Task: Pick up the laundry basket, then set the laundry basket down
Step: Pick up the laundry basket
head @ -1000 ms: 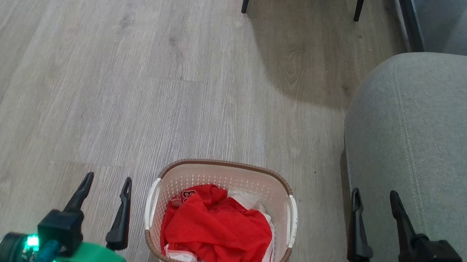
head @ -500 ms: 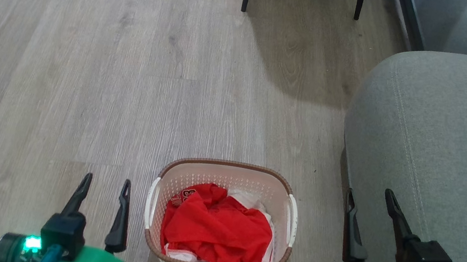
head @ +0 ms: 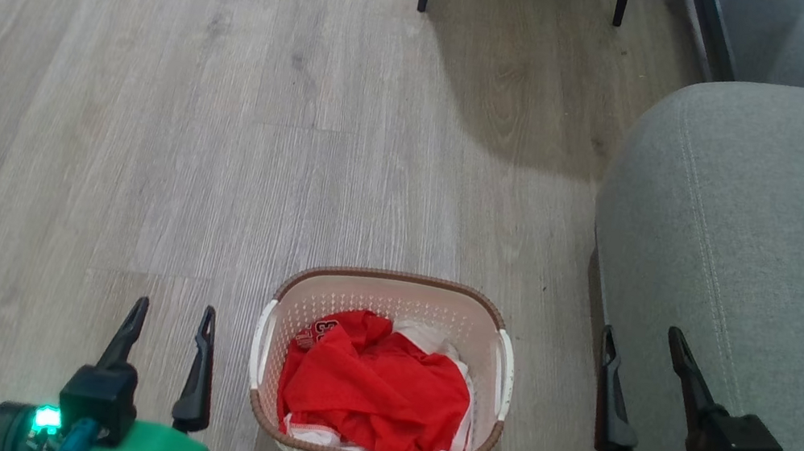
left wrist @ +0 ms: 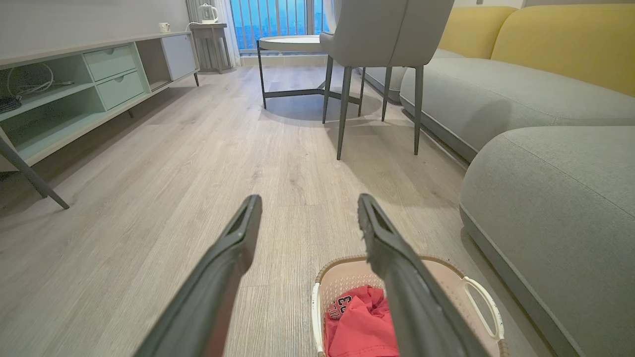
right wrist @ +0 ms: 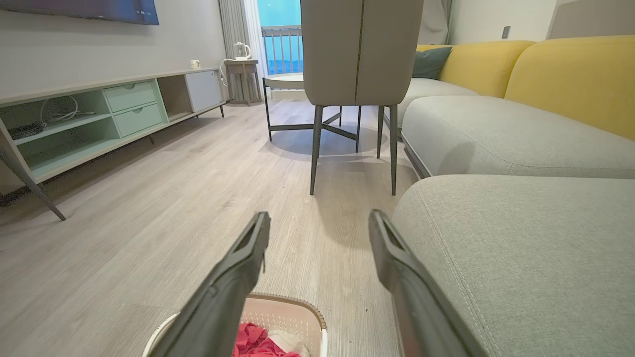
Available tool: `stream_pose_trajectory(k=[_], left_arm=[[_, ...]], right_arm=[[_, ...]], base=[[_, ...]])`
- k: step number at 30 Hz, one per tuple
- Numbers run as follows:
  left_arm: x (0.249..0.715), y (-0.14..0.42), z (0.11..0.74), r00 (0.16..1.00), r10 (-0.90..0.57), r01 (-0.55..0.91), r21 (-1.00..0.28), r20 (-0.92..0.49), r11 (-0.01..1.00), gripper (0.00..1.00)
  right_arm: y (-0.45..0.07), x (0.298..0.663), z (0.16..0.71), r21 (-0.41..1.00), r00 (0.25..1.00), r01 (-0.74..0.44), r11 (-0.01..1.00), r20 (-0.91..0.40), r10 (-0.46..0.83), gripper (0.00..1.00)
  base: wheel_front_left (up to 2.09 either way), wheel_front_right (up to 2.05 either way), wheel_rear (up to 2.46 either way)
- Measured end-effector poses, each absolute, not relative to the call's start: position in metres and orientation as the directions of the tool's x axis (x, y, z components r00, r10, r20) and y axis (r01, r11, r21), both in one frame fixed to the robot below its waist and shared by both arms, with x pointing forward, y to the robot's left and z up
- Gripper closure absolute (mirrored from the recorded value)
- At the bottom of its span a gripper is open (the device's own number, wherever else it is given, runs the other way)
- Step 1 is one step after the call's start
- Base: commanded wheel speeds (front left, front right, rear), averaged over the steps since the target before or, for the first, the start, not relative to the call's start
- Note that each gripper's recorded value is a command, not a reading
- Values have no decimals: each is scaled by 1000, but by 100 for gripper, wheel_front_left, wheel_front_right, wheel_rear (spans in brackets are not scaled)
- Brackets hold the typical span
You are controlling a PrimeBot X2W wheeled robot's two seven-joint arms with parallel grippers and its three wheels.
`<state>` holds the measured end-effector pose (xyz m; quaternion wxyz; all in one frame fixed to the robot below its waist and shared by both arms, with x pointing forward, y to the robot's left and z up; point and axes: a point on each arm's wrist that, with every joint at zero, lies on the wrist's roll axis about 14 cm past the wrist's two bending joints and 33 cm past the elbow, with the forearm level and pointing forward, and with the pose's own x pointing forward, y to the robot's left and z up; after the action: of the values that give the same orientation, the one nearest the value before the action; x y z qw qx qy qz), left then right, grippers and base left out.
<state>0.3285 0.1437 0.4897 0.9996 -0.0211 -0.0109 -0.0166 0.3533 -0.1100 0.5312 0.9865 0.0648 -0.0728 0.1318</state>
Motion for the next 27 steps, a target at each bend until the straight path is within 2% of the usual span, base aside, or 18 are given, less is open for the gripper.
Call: stream_pose_trajectory(k=[17, 27], left_arm=[[339, 143, 474, 999, -37, 36, -55, -30, 998, 0], [370, 140, 444, 992, -46, 36, -85, -122, 996, 0]], right_arm=[[-120, 363, 497, 136, 973, -229, 964, 58, 223, 0], [-116, 403, 469, 135, 971, -232, 963, -19, 236, 0]], base=[[0, 0, 0], [0, 0, 0]])
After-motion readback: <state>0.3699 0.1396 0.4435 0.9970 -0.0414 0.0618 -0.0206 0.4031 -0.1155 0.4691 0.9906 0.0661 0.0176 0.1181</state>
